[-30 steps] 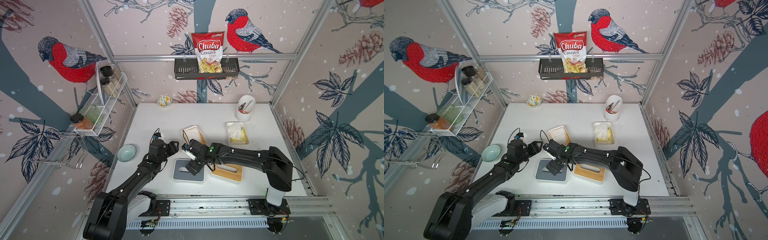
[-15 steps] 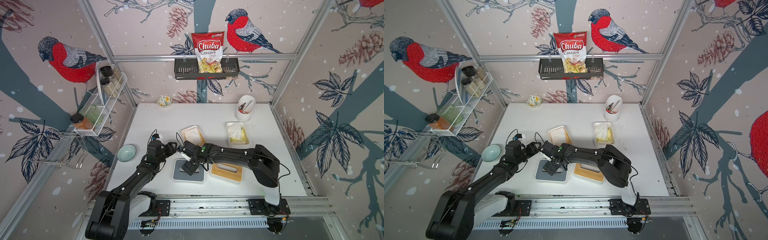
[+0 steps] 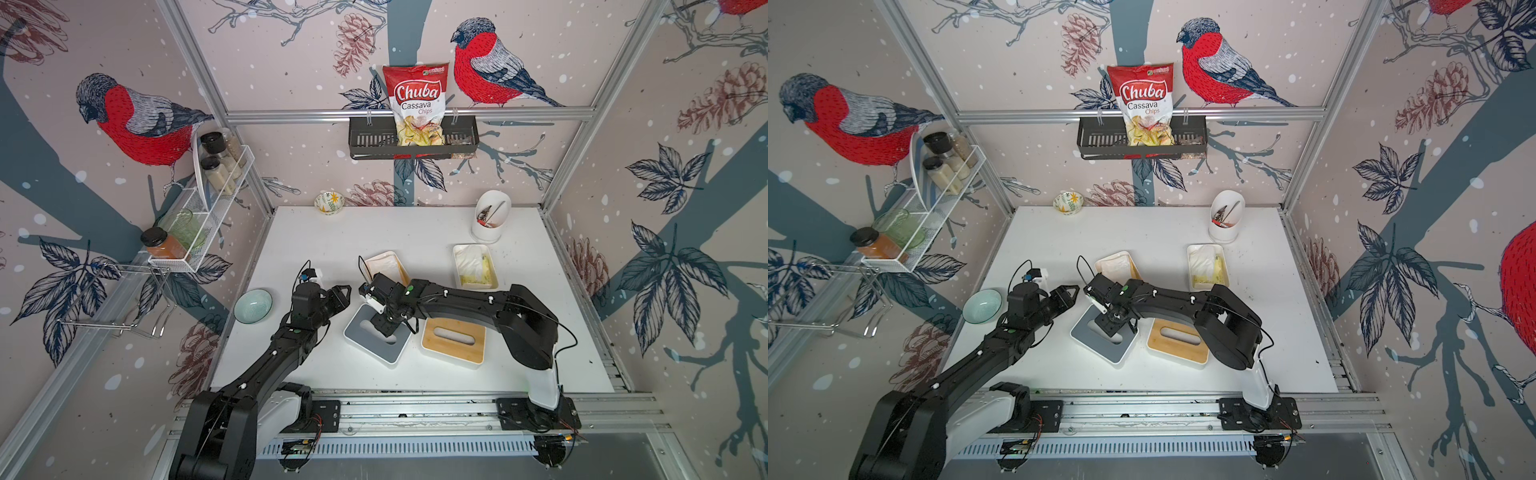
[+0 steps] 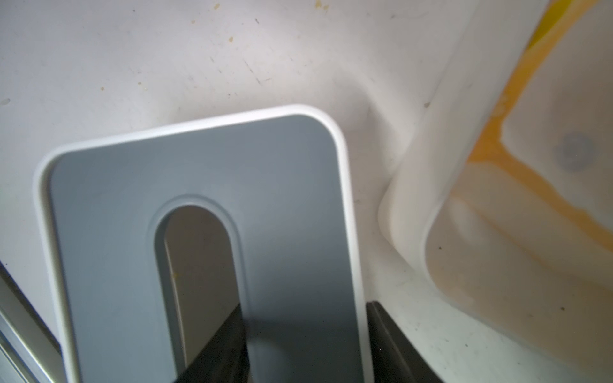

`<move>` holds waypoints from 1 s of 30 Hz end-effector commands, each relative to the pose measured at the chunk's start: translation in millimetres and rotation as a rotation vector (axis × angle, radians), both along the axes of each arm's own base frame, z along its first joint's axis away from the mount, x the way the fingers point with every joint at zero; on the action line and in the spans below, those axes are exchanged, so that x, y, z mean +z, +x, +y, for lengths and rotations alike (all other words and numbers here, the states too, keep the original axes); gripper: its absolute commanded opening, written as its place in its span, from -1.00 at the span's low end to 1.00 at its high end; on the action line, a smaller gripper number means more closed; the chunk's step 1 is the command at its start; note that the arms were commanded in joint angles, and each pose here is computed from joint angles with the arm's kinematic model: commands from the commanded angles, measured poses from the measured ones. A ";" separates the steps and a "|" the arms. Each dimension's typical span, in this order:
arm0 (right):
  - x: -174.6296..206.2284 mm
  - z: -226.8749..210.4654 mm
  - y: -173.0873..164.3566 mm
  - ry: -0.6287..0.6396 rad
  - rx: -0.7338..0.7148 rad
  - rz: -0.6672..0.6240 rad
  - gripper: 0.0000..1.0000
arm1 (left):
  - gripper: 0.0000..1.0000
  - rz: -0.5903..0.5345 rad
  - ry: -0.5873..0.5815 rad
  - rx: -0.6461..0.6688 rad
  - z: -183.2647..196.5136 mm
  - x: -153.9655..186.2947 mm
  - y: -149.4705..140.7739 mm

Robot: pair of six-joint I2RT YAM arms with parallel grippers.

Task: Put the tissue paper into the tissue box
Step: Pick up the box lid from the center of the board.

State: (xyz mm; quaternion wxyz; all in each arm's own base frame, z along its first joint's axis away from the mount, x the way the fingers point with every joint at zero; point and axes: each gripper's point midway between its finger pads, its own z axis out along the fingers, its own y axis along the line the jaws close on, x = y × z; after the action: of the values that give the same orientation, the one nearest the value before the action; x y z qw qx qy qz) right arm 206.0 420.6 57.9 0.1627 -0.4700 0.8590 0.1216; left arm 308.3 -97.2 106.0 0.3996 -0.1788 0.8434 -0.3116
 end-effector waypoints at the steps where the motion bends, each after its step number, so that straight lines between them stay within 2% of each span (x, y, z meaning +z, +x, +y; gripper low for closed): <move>1: 13.1 9.3 0.9 0.056 -0.007 0.008 0.03 | -0.04 -0.023 -0.009 0.003 0.3 5.4 2.5; 6: 20.8 9.7 0.9 0.082 -0.014 0.010 -0.13 | -0.08 -0.024 -0.010 0.006 0.7 6.3 2.3; 10: 34.1 8.0 0.6 0.126 -0.021 0.014 -0.18 | -0.11 -0.033 -0.008 0.007 1.0 9.7 1.9; 19: 81.3 3.3 0.1 0.248 -0.022 -0.002 -0.19 | -0.14 -0.101 -0.049 -0.005 -2.8 46.5 3.2; 24: 112.3 -6.0 2.9 0.338 -0.031 -0.007 -0.13 | -0.14 -0.146 -0.035 0.006 0.8 68.8 1.7; 30: 154.6 -39.5 34.4 0.442 -0.119 -0.067 -0.12 | -0.14 -0.150 0.039 0.025 9.6 75.5 -0.2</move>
State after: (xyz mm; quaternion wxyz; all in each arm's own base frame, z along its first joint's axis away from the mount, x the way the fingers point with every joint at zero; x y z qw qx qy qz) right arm 225.1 386.6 188.3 0.2637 -0.3981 0.8403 0.2567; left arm 309.8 -95.0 186.6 0.4688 -0.1587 0.8036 -0.3305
